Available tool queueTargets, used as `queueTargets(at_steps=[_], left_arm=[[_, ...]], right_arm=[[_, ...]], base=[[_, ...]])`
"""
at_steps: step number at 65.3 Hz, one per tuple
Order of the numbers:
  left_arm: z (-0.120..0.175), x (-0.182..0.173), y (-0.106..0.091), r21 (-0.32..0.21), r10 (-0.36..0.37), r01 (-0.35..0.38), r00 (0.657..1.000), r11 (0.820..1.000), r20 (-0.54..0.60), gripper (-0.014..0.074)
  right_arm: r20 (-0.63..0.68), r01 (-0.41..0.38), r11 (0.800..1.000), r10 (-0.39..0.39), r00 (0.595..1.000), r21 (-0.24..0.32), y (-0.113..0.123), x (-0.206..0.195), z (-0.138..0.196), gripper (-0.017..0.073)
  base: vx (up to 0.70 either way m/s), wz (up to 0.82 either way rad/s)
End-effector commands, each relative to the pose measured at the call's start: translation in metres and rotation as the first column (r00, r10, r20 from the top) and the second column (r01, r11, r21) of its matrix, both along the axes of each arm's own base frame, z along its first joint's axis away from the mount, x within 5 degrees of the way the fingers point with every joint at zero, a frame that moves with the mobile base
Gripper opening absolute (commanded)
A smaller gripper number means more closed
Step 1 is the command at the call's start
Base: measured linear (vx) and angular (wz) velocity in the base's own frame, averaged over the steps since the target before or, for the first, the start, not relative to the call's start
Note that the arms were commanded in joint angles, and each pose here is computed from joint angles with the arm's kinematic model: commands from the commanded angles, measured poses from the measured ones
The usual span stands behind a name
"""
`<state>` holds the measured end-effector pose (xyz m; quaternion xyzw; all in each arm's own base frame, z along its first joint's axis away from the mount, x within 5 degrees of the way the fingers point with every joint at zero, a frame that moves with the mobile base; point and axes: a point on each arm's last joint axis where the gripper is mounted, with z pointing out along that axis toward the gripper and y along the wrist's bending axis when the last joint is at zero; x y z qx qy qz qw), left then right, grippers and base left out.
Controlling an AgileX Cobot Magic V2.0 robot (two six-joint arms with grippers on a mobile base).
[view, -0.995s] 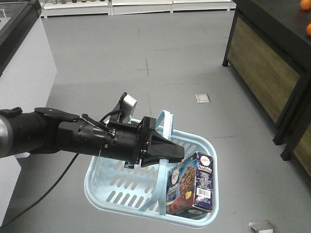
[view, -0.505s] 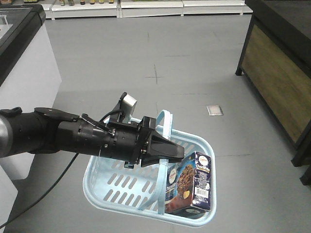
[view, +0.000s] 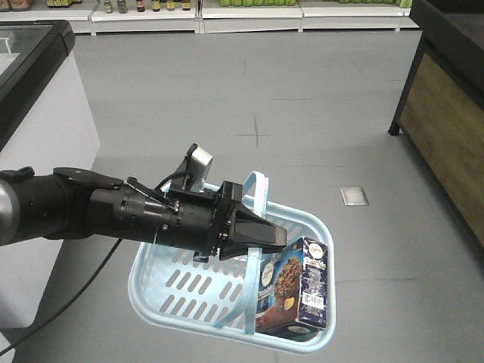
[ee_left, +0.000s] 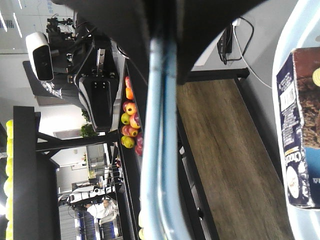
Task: Left arm holds basket, right arm returns cookies
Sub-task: 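Drive the base toward the drink shelves holding the basket in left gripper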
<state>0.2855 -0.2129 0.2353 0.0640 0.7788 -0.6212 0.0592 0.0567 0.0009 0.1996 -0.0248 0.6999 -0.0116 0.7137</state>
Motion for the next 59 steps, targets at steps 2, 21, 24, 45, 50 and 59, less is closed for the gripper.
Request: queueTargets(at_steps=[2, 21, 24, 45, 50, 59], left_arm=[[0.0395, -0.0036, -0.0017, -0.171, 0.016, -0.008, 0.999, 0.985, 0.042, -0.0006], [0.0395, -0.0036, -0.0017, -0.171, 0.016, -0.008, 0.999, 0.985, 0.042, -0.0006], [0.0395, -0.0036, -0.0017, -0.171, 0.016, -0.008, 0.999, 0.985, 0.042, -0.0006], [0.0395, -0.0036, -0.0017, -0.171, 0.016, -0.008, 0.999, 0.985, 0.042, -0.0006], [0.0395, -0.0036, -0.0017, -0.171, 0.016, -0.008, 0.999, 0.985, 0.042, -0.0006], [0.0395, -0.0036, -0.0017, -0.171, 0.016, -0.008, 0.999, 0.985, 0.042, -0.0006]], right_arm=[[0.07, -0.005, 1.0, 0.006, 0.998, -0.01, 0.0007, -0.0005, 0.0014, -0.0003], [0.07, -0.005, 1.0, 0.006, 0.998, -0.01, 0.0007, -0.0005, 0.0014, -0.0003], [0.07, -0.005, 1.0, 0.006, 0.998, -0.01, 0.0007, -0.0005, 0.0014, -0.0003], [0.07, -0.005, 1.0, 0.006, 0.998, -0.01, 0.0007, -0.0005, 0.0014, -0.0003], [0.07, -0.005, 1.0, 0.006, 0.998, -0.01, 0.0007, -0.0005, 0.0014, -0.0003], [0.07, -0.005, 1.0, 0.006, 0.998, -0.01, 0.0007, -0.0005, 0.0014, -0.0003]], base=[[0.36, 0.01], [0.38, -0.03], [0.39, -0.03], [0.4, 0.0], [0.41, 0.03], [0.42, 0.06]])
